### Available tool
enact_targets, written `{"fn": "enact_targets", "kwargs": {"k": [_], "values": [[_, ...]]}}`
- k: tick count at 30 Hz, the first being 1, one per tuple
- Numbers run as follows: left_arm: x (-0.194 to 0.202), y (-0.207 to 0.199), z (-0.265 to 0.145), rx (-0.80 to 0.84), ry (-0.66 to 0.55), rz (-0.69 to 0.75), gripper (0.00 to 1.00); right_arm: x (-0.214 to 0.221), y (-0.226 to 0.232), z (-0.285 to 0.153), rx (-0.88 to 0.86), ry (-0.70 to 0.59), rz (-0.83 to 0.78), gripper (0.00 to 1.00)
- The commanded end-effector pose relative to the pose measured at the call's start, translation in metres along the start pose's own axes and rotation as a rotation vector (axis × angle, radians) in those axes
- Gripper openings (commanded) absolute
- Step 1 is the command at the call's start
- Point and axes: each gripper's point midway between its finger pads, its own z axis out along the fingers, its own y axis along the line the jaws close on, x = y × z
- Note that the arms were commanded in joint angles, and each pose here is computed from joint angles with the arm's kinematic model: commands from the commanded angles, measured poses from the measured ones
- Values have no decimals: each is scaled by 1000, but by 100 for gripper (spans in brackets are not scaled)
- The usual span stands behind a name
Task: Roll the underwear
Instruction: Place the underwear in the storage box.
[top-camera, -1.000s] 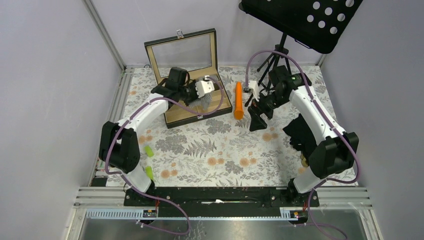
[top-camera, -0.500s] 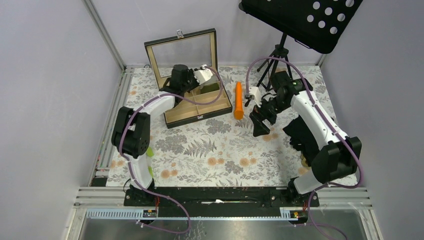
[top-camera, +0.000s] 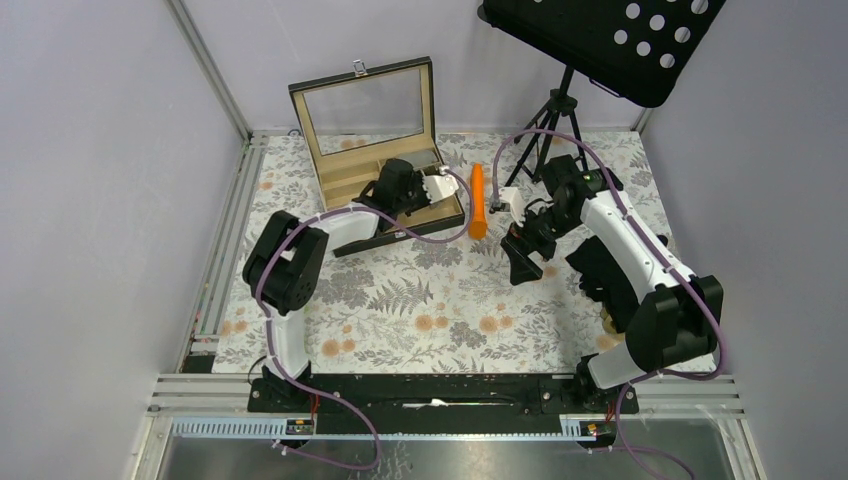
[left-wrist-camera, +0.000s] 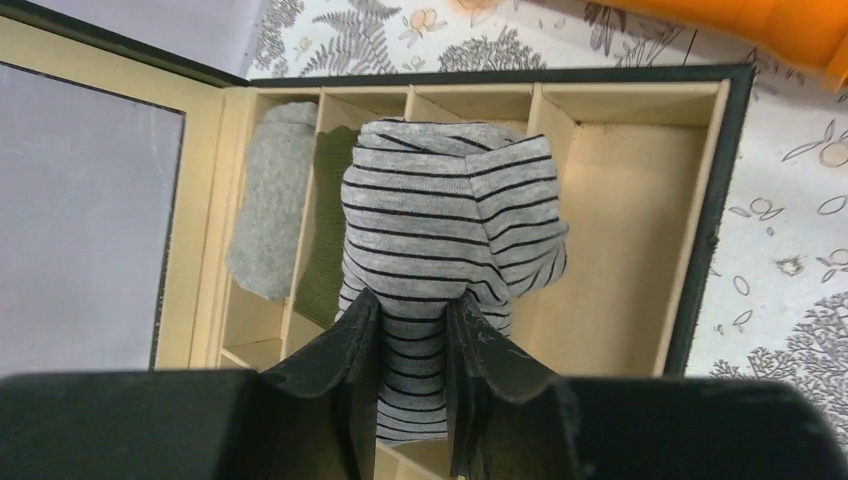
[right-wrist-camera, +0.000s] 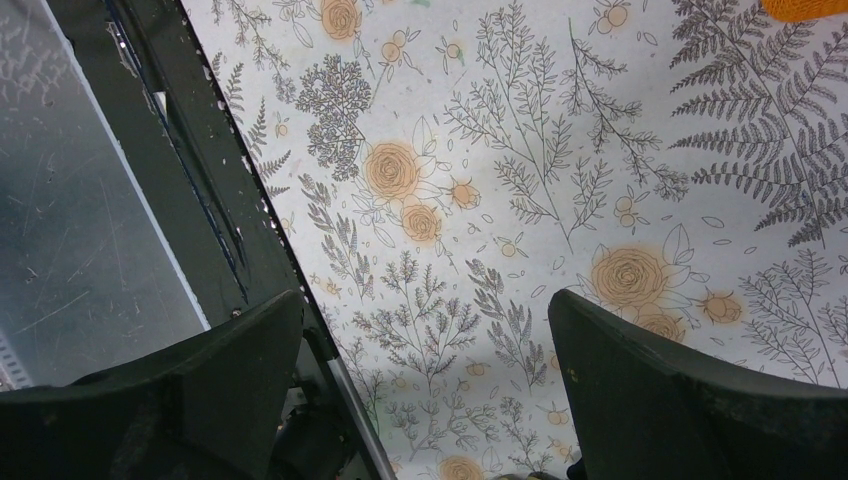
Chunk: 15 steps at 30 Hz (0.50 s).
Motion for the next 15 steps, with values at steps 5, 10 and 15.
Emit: {"fn": "enact_targets", "kwargs": {"k": [5, 10, 15], "values": [[-3, 19, 11, -74, -27, 45, 0, 2, 4, -4, 12, -20, 1, 99], [-20, 53, 5, -180, -60, 9, 0, 3, 4, -5, 17, -17, 2, 99], [-12, 55, 11, -180, -37, 49, 0, 2, 3, -3, 9, -19, 7, 99]]}}
